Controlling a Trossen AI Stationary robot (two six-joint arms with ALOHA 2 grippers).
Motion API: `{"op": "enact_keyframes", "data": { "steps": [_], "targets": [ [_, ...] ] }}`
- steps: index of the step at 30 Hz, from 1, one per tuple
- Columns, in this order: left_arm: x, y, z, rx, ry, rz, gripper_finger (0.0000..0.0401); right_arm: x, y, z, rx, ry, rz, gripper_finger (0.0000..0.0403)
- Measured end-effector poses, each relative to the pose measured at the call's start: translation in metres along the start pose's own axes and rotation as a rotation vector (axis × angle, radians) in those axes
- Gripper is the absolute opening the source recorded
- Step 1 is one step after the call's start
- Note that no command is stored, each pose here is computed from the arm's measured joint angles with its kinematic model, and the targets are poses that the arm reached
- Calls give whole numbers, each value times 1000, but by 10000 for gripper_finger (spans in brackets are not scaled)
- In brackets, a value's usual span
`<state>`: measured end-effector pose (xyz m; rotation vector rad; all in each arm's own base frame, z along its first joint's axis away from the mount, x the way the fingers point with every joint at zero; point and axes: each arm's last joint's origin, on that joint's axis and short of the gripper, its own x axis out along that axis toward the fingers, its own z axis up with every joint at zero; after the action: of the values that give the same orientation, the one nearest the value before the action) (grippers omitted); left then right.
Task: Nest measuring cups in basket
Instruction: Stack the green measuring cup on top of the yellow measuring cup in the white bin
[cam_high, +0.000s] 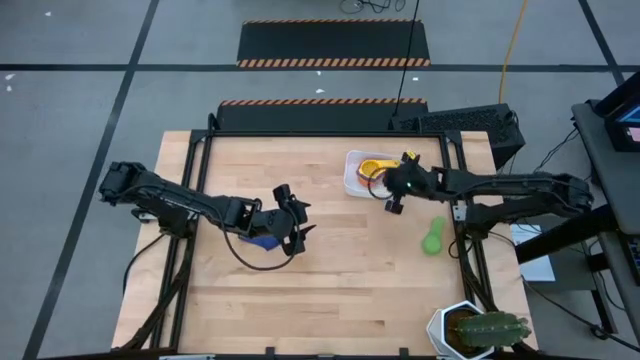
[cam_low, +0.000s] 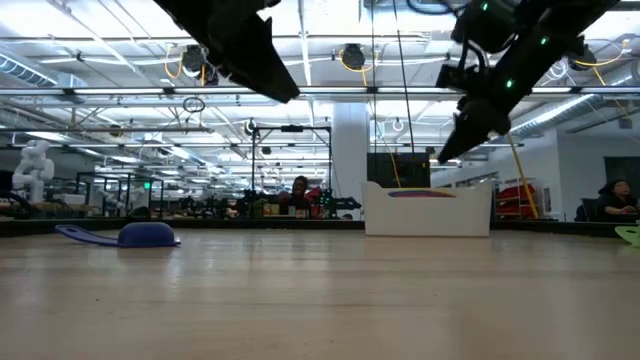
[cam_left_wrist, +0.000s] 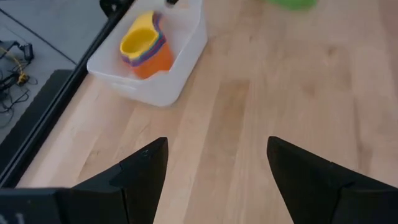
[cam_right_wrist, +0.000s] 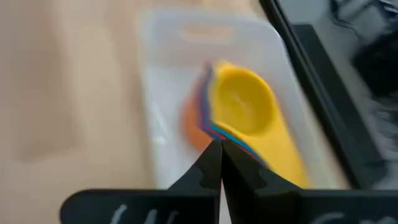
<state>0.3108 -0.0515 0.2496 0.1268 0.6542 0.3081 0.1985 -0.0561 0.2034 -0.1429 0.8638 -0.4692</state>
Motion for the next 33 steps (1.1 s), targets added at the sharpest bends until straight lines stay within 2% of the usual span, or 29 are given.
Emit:
{"op": "enact_keyframes", "data": {
  "steps": [2, 6, 11, 17, 22, 25, 33],
  "targets": [
    [6, -2, 0, 10, -9, 1, 273, -8, 9, 4, 49, -10, 60, 0],
    [16, -2, -2, 21, -2, -11, 273, -24, 24, 14, 136, 62, 156, 0],
    [19, -2, -3, 21, 8, -24, 273, -43, 41, 21, 147, 249, 182, 0],
    [15, -8, -5, 10, 16, -40, 273, -55, 56, 15, 213, 579, 219, 0],
    [12, -15, -5, 6, 11, -57, 273, -53, 61, -3, 232, 905, 146, 0],
    [12, -16, -5, 4, 3, -60, 273, -51, 62, -10, 212, 1047, 87, 0],
    [12, -16, -3, 14, -10, -62, 273, -37, 71, -13, 161, 1128, 75, 0]
  ]
}}
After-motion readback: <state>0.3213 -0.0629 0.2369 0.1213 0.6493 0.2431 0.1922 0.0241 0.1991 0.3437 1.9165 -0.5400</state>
